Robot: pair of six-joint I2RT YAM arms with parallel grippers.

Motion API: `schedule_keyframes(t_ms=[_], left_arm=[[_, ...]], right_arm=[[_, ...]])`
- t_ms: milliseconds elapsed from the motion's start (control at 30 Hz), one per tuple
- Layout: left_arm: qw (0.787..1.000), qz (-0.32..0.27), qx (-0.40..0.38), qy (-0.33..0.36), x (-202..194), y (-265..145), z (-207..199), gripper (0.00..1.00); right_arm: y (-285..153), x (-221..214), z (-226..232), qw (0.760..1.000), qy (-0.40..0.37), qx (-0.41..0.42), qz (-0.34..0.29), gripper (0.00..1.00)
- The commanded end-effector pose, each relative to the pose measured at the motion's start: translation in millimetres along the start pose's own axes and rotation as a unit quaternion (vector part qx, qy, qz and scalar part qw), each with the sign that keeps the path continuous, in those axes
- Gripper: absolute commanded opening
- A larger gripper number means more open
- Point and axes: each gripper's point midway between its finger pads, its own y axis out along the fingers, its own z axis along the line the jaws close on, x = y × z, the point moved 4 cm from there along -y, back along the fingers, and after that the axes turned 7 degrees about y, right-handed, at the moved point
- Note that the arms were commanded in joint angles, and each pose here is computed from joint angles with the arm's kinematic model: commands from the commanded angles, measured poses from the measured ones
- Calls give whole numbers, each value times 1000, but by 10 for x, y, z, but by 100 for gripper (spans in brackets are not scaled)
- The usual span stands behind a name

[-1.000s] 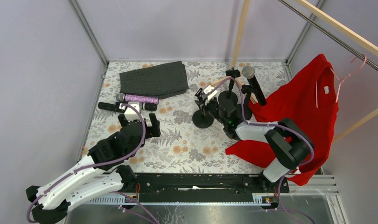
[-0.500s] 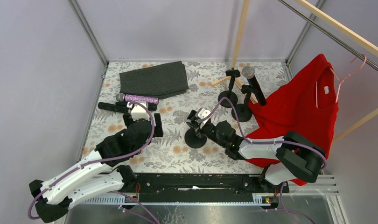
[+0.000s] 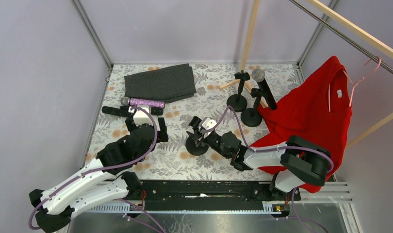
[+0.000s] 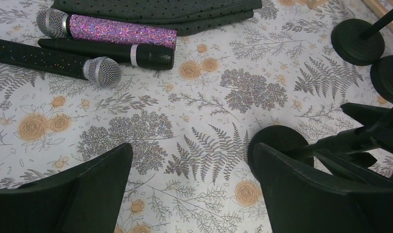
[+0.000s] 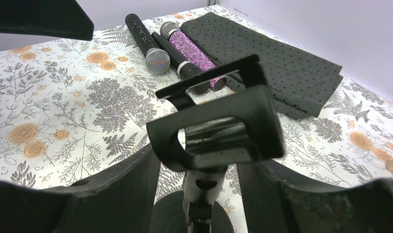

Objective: Attach the microphones to the stand

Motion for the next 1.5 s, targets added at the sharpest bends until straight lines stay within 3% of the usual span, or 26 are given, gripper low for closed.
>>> schedule_keyframes(t_ms=[0, 167, 400, 500, 600, 733, 1133, 1467], left_arm=[[1000, -13, 13, -20, 43, -3, 27, 99], [997, -12, 14, -72, 14, 9, -7, 99], [991, 21, 35, -130, -91, 170, -187, 99], [984, 44, 78, -151, -157, 283, -246, 99], [972, 45, 146, -180, -181, 354, -193, 99], [963, 37, 179, -197, -236, 438, -171, 99], [925, 51, 200, -320, -82, 1080, 259, 93], [915, 69, 211, -338, -40, 1656, 286, 92]], right_arm=[[-120, 339, 0, 999, 2, 2, -44, 68], [-329, 369, 43, 999, 14, 29, -27, 81], [-831, 156, -165, 998, 54, -21, -11, 81], [-1054, 23, -256, 995, 89, -47, -10, 80], [-1189, -27, -299, 991, 117, -63, -5, 79], [-1308, -61, -361, 987, 137, -87, 9, 78], [-1576, -168, -526, 974, 164, -152, 45, 77], [-1631, -104, -583, 969, 172, -171, 36, 77]])
